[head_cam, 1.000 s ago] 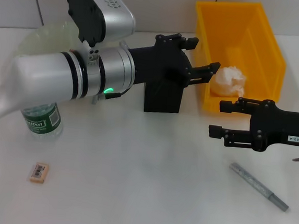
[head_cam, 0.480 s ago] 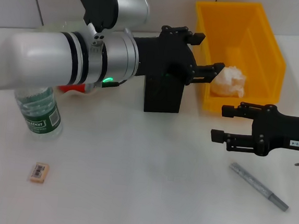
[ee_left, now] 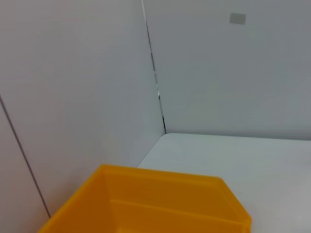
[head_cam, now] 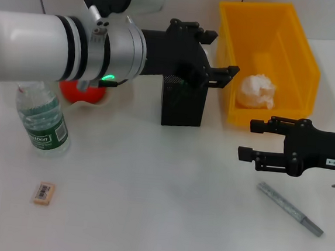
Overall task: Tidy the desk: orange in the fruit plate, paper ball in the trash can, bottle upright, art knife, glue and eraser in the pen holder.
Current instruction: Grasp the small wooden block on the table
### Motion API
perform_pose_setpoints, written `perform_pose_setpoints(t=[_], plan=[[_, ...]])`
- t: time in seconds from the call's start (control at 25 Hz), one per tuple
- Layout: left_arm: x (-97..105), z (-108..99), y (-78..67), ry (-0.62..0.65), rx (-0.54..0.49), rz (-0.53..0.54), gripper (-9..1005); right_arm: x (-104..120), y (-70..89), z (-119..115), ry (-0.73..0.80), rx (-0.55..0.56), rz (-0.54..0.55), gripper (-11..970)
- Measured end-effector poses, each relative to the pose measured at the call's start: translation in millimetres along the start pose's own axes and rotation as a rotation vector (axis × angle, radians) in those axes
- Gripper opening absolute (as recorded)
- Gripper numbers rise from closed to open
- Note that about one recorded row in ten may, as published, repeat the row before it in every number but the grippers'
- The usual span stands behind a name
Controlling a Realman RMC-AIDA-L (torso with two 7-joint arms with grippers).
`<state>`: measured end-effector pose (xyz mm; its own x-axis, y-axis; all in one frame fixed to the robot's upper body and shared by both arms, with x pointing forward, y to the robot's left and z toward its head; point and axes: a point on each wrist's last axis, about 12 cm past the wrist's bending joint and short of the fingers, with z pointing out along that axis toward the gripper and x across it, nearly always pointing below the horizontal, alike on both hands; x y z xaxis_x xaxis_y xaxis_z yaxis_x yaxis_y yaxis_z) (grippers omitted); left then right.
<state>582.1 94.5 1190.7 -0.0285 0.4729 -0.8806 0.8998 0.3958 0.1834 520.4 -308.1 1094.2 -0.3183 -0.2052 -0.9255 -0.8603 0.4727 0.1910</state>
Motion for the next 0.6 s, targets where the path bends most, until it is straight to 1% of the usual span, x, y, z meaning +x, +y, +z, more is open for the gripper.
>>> perform_pose_setpoints(t=[0.08,0.12,0.24,0.32,0.48,0.52,0.6], plan=[[-3.3,-2.9,-0.6,0.007,-0.003,0.005,725,1.1,0.4,-1.0,0.002,0.001,0.002,763],[-7.9,-8.4,-1.6,0.034,0.001,0.011,725,1.5,0.6,-1.5,0.003,0.000,0.003,763],[-10.8,-11.7,-2.4,0.049,0.005,0.014,724,3.6,3.4,-3.1,0.003,-0.013,-0.004,764],[-13.8,-16.8,-3.7,0.072,0.009,-0.004,724,5.4,6.4,-5.1,0.002,-0.027,-0.013,764],[-13.0,-20.5,-3.5,0.084,0.007,-0.012,723,7.8,13.9,-10.2,-0.008,-0.066,-0.019,764],[-10.4,-26.4,-4.2,0.097,0.007,-0.026,723,8.3,15.7,-12.4,-0.010,-0.074,-0.019,764],[-8.8,-31.0,-6.1,0.120,0.012,-0.041,723,9.8,19.4,-18.9,-0.010,-0.080,-0.023,764]])
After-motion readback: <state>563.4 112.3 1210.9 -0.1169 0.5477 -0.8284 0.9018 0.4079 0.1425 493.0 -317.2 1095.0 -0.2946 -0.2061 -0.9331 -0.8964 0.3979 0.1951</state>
